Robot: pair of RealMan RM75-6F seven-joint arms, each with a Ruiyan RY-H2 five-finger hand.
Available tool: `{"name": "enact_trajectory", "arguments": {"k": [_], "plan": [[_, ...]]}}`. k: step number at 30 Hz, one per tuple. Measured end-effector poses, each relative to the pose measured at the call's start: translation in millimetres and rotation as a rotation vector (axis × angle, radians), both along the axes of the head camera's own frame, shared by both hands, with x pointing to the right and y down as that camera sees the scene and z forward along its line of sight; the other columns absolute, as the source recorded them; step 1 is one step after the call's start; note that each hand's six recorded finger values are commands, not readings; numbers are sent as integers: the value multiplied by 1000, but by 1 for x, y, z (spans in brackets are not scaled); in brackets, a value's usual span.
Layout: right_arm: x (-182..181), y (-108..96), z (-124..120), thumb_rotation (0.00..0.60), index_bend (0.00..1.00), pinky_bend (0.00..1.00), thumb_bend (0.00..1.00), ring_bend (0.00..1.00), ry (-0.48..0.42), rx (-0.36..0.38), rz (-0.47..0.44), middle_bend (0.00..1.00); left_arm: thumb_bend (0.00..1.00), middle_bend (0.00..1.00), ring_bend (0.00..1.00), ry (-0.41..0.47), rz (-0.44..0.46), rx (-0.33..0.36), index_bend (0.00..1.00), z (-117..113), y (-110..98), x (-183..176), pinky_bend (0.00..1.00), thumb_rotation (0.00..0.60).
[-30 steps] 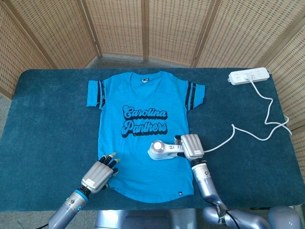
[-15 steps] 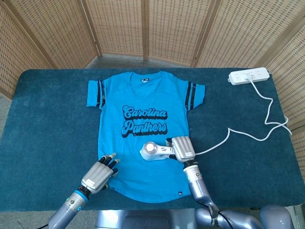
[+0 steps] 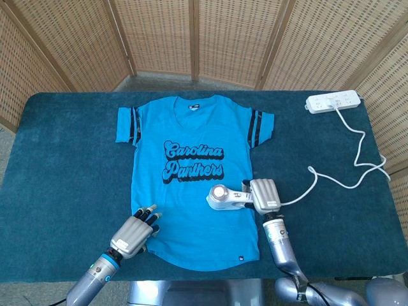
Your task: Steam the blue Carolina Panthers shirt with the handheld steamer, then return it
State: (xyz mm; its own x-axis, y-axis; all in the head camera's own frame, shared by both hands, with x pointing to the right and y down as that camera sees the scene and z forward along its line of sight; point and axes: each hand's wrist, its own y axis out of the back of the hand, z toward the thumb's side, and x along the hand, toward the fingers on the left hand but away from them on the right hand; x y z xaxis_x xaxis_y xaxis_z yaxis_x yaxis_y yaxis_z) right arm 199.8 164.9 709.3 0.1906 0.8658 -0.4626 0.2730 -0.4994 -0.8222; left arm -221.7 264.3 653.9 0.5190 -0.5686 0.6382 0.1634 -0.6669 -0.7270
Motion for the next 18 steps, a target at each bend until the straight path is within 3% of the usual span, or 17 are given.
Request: {"name": "enact_trajectory", "arguments": {"k": [18], "plan": [[-58,10,8,600,716,677,393,712,-45,-33,-83,696,452,189,34,-2,-7,2,520,-1,-2,-4,140,510]]}}
